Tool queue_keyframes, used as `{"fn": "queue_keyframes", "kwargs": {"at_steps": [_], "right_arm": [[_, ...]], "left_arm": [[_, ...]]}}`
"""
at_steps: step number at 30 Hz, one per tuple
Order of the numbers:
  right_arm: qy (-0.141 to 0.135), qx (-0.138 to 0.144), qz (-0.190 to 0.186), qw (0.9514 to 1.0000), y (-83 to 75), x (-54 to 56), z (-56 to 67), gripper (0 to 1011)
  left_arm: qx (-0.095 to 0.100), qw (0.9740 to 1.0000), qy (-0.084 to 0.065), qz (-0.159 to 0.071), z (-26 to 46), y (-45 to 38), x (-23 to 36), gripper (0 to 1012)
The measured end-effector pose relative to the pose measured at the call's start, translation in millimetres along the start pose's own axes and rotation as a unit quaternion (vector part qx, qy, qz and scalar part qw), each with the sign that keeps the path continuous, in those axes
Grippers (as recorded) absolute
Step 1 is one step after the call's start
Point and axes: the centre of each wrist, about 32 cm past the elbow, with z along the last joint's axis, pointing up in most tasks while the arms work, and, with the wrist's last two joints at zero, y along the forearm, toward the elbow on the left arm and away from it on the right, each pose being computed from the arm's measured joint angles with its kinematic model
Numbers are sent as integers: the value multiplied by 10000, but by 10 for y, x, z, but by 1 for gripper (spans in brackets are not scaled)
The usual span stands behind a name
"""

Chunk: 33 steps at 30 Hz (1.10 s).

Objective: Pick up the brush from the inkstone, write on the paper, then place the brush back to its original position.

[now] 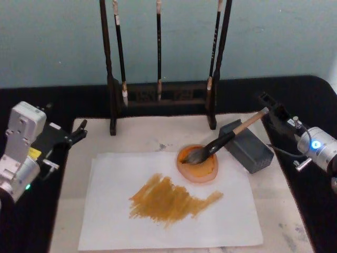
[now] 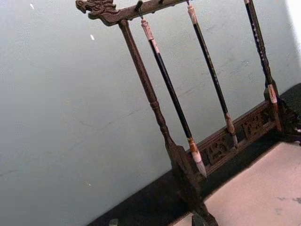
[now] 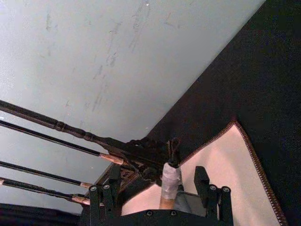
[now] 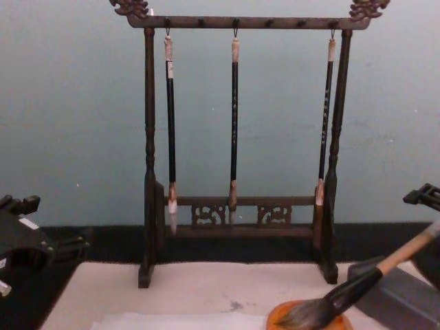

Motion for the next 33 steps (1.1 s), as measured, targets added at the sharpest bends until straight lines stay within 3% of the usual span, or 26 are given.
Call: {"fn": "queue_keyframes", "kwargs": {"at_steps": [20, 33], "right_arm": [[47, -5, -22, 10000, -13, -10, -4, 1000], [118, 65, -74, 9999, -218, -52, -28, 1000]], "left_arm": [[0, 10000, 0, 0, 0, 0, 0, 1010], [0, 10000, 0, 0, 0, 0, 0, 1010]]}}
